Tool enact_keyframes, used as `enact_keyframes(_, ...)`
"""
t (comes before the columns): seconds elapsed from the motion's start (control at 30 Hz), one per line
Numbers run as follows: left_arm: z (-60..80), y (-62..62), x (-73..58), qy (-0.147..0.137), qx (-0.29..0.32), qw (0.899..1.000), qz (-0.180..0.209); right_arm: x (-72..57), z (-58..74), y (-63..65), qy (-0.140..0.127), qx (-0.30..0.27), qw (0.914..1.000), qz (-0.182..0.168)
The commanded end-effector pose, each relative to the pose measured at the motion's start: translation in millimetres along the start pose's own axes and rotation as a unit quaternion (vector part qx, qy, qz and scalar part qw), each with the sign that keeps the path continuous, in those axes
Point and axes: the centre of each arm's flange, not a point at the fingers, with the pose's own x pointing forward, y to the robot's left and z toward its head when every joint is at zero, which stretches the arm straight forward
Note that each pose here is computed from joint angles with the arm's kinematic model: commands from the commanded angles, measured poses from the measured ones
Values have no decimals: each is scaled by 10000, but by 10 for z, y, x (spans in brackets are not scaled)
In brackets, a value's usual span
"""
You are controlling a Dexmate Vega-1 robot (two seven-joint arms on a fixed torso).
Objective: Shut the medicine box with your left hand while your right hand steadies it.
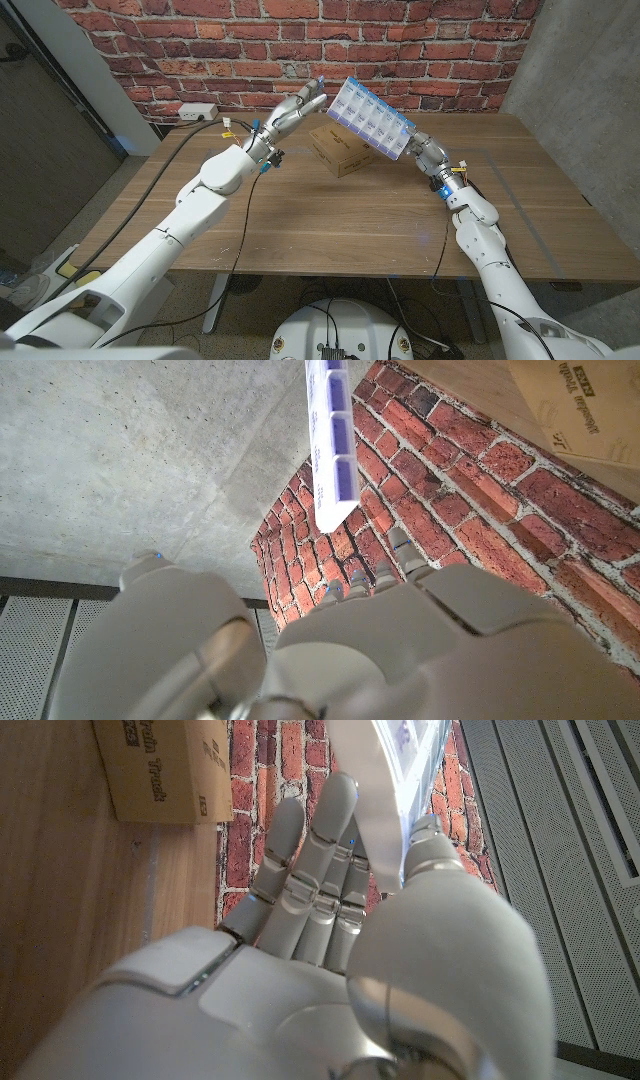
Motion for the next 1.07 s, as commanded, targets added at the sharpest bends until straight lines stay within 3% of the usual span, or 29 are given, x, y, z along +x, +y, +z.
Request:
enact_keyframes(0.03,97,88,-211,-161,185,9994,257,-7,-35,31,110,-109,9998,-152)
enact_keyframes(0.47,166,193,-398,-163,452,9979,441,-10,72,128,55,-298,9992,-248)
enact_keyframes(0.63,100,209,-508,-61,485,9979,422,-24,66,221,58,-336,9990,-278)
enact_keyframes(0.9,-44,345,-722,61,304,9986,431,-21,-14,485,78,-318,9991,-271)
enact_keyframes(1.07,-79,412,-913,74,253,9984,499,89,-32,640,47,-318,9994,-146)
